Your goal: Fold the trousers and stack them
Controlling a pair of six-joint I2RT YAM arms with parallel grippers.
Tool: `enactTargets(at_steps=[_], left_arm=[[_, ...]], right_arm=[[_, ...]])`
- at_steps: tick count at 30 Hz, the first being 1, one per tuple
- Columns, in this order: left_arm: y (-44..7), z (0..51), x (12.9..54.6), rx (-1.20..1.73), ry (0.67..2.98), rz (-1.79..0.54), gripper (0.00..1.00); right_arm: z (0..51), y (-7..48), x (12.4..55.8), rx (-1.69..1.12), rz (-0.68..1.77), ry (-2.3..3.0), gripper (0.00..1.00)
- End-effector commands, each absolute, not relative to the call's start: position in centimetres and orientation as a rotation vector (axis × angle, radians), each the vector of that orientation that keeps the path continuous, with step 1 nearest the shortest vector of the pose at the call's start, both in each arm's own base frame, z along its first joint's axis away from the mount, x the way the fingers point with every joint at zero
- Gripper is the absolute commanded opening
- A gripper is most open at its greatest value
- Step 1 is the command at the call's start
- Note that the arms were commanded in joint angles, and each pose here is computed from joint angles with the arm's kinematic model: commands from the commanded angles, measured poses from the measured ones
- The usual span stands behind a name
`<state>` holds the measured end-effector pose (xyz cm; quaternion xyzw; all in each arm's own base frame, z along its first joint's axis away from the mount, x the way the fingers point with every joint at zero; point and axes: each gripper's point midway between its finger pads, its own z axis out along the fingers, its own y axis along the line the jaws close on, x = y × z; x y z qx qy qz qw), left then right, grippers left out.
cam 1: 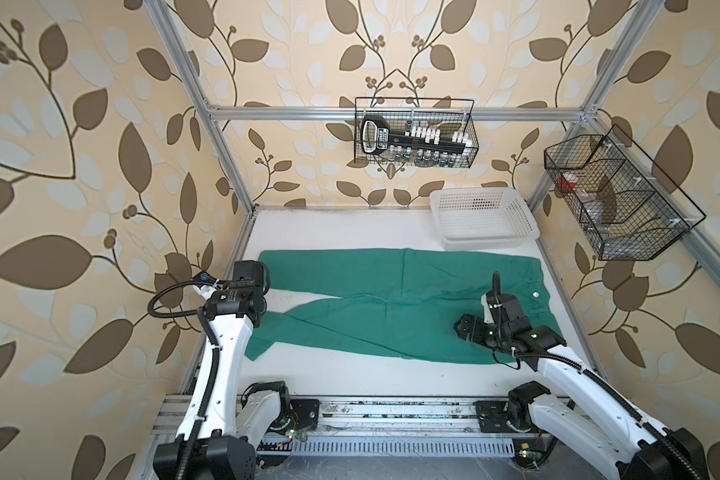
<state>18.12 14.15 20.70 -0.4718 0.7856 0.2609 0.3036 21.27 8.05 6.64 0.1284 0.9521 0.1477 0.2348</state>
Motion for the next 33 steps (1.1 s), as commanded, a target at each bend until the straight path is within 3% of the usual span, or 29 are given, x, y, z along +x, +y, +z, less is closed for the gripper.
enactTargets(at_steps=[1,7,14,24,33], left_arm=[[13.9,22.0,19.0,-1.256,2.058,0.617,0.58],[6.1,16.5,24.4,-1.116,2.408,0.003,0.66],[2.6,11.2,25.8,-1.211,2.471,-0.223,0.67],[-4.5,7.9,30.6,-0.982,2.630,-0.171,0.67],[-6.7,4.6,29.7,-0.941,2.740,-0.114,0.67]], right_arm=[[5.8,7.4,20.5,0.381,0.368,2.638,0.94],[5.8,9.0,21.4,0.370,0.488,2.624,0.91],[5.5,10.6,22.0,0.323,0.525,2.633,0.86],[4.3,12.2,24.0,0.288,0.544,2.636,0.79],[0.7,9.6,19.2,0.424,0.342,2.766,0.76]])
